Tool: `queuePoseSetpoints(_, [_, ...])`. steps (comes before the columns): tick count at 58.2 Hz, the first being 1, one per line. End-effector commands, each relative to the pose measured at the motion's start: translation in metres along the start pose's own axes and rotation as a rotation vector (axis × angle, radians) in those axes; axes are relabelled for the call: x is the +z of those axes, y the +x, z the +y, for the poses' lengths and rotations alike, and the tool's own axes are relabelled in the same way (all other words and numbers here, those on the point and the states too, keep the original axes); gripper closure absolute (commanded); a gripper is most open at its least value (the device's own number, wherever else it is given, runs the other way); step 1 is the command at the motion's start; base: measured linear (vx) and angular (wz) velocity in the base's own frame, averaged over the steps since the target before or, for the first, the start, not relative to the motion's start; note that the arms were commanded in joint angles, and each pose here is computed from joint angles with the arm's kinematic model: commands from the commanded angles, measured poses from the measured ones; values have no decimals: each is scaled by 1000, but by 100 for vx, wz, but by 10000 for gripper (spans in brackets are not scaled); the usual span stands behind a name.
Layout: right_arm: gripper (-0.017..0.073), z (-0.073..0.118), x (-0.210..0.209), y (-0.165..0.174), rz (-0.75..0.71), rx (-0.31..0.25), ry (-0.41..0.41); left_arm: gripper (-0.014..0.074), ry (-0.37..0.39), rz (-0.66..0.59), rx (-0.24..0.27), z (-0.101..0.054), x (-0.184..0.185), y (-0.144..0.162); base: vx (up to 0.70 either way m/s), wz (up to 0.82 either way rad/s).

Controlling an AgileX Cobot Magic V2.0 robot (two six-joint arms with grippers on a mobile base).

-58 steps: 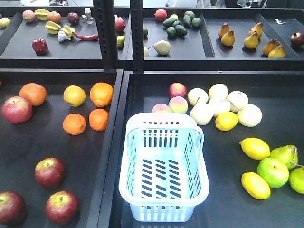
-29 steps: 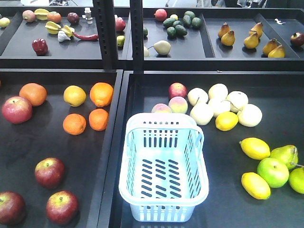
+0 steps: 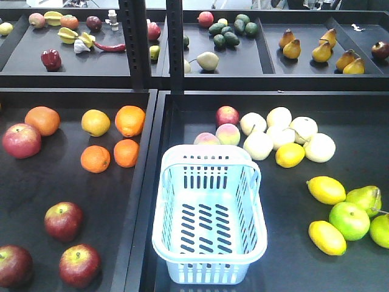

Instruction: Pick three apples into basket with both arms

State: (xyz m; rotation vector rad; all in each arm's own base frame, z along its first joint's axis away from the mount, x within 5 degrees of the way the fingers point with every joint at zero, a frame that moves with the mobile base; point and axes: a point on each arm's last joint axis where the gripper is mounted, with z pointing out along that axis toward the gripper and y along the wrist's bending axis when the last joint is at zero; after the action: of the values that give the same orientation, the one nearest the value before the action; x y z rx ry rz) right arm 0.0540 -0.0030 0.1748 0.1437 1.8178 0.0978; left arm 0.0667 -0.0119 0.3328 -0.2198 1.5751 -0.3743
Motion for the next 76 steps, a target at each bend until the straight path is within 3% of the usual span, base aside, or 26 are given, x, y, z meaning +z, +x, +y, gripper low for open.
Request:
queuePoseSetpoints(1, [564, 2, 0, -3, -70, -7, -21, 599, -4, -42, -7, -5, 7, -21, 0, 0])
queuePoseSetpoints(10, [564, 2, 0, -3, -69, -7, -21, 599, 4, 4, -1, -9, 18, -33, 0, 0])
queuePoseSetpoints(22, [564, 2, 0, -3, -69, -7, -21, 599, 67, 127, 167, -22, 36, -52, 0, 0])
queuePoseSetpoints(28, [564, 2, 0, -3, -69, -7, -21, 599, 119, 171, 203, -27, 49, -60, 0, 0])
queuePoseSetpoints(43, [564, 2, 0, -3, -69, -7, -21, 584, 305, 251, 186, -39, 84, -66, 0, 0])
queuePoseSetpoints(50, [564, 2, 0, -3, -69, -7, -21, 534, 406, 268, 149, -43, 101, -66, 0, 0])
queuePoseSetpoints(61, [564, 2, 0, -3, -69, -7, -21, 358, 540, 326, 118, -50, 130, -72, 0, 0])
queuePoseSetpoints(69, [564, 2, 0, -3, -70, -7, -21, 200, 590, 367, 114, -52, 157, -81, 0, 0])
queuePoseSetpoints(76, [564, 2, 0, -3, -70, -7, -21, 128, 672, 407, 121, -64, 181, -83, 0, 0])
